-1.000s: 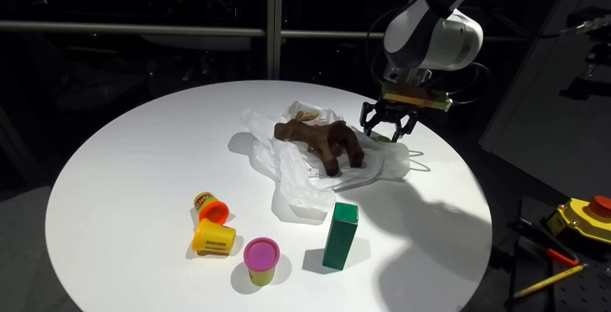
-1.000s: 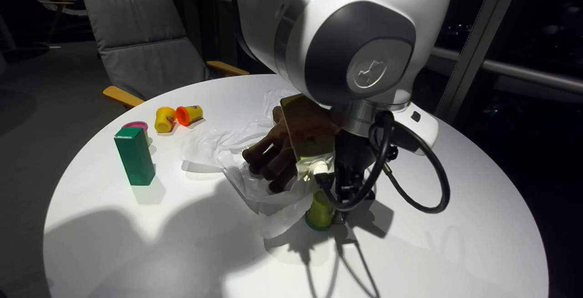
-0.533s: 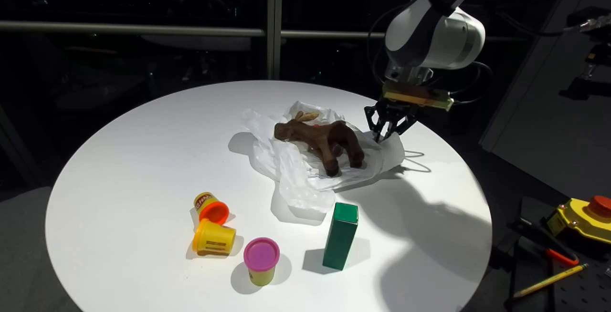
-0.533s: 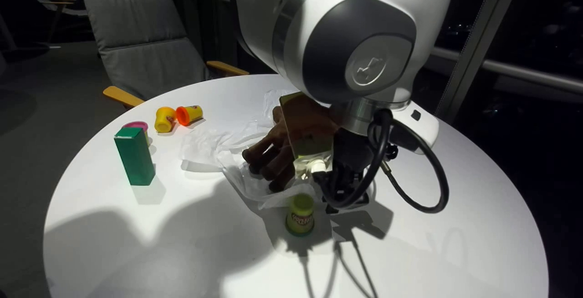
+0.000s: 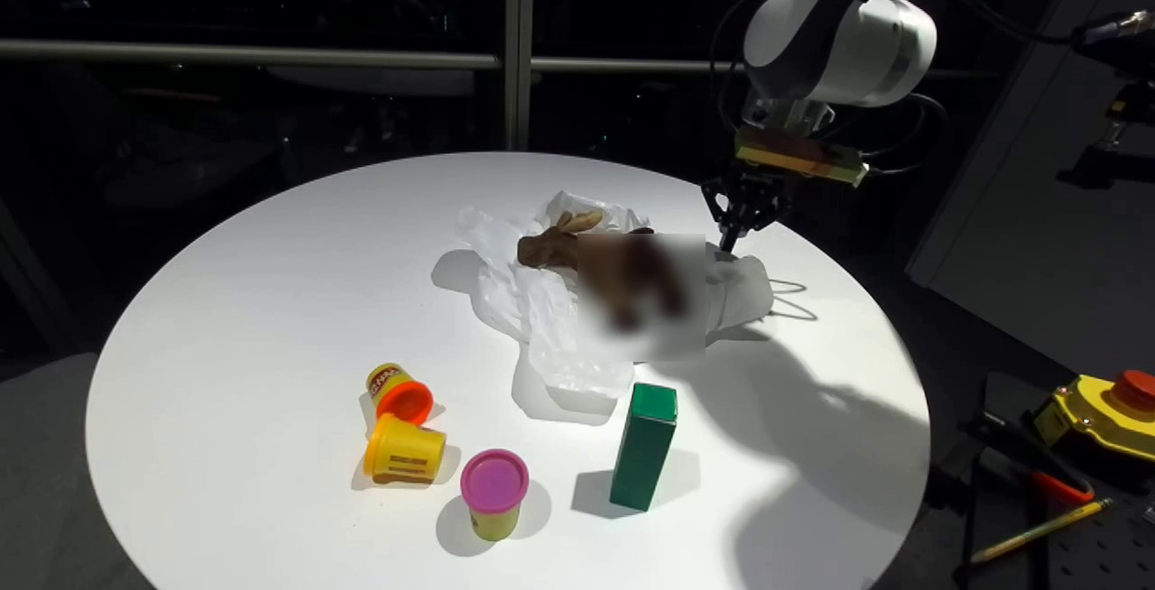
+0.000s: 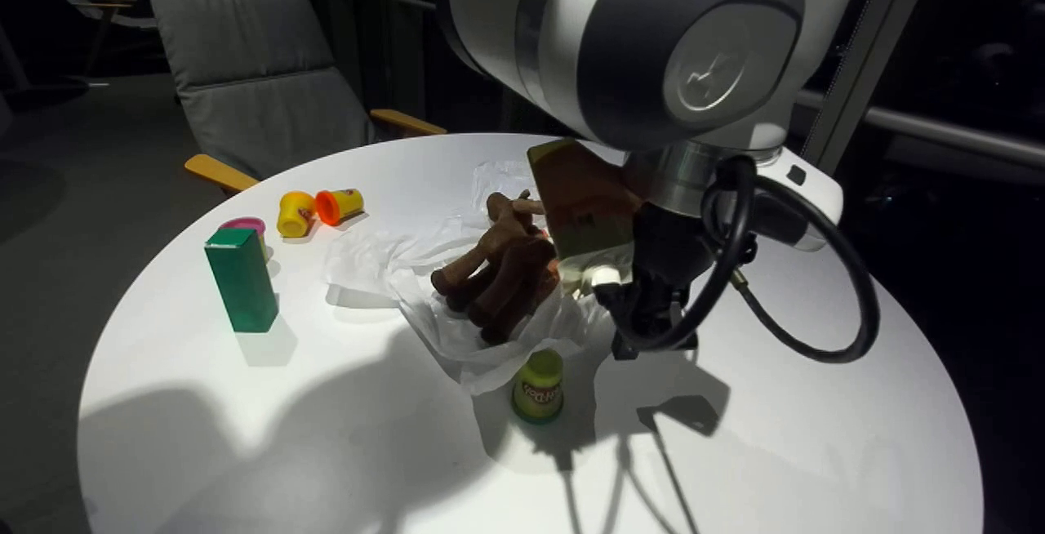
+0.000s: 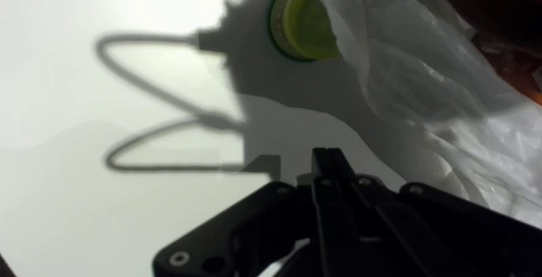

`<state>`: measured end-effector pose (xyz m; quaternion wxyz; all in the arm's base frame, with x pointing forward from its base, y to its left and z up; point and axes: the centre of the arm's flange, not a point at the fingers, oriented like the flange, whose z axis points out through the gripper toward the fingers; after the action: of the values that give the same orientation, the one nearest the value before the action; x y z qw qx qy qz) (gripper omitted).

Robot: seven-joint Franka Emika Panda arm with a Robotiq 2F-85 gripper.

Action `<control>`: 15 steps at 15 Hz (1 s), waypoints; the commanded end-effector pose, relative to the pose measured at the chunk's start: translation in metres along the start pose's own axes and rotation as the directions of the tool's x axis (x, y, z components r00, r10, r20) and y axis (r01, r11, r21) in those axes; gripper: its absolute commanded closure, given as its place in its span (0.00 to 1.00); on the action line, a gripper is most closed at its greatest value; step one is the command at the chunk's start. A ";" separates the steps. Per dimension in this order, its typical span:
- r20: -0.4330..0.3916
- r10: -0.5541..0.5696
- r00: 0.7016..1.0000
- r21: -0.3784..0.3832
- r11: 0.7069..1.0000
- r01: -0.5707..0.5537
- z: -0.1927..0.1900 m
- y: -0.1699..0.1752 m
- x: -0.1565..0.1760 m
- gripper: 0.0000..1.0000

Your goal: Put the objects inside the plastic

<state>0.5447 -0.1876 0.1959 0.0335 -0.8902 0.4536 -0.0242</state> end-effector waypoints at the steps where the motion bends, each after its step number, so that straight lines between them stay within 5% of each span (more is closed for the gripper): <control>1: -0.036 0.028 0.999 0.031 0.999 -0.027 -0.033 0.005 0.005 0.95; 5: -0.045 0.001 0.999 0.036 0.999 0.000 -0.055 0.002 0.007 0.95; 10: 0.005 -0.167 0.986 0.016 0.986 0.167 -0.096 -0.013 -0.016 0.94; 15: 0.078 -0.418 0.905 -0.016 0.907 0.421 -0.143 -0.020 -0.067 0.95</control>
<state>0.5388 -0.1550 0.3024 0.0275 -0.9472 0.3194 -0.0044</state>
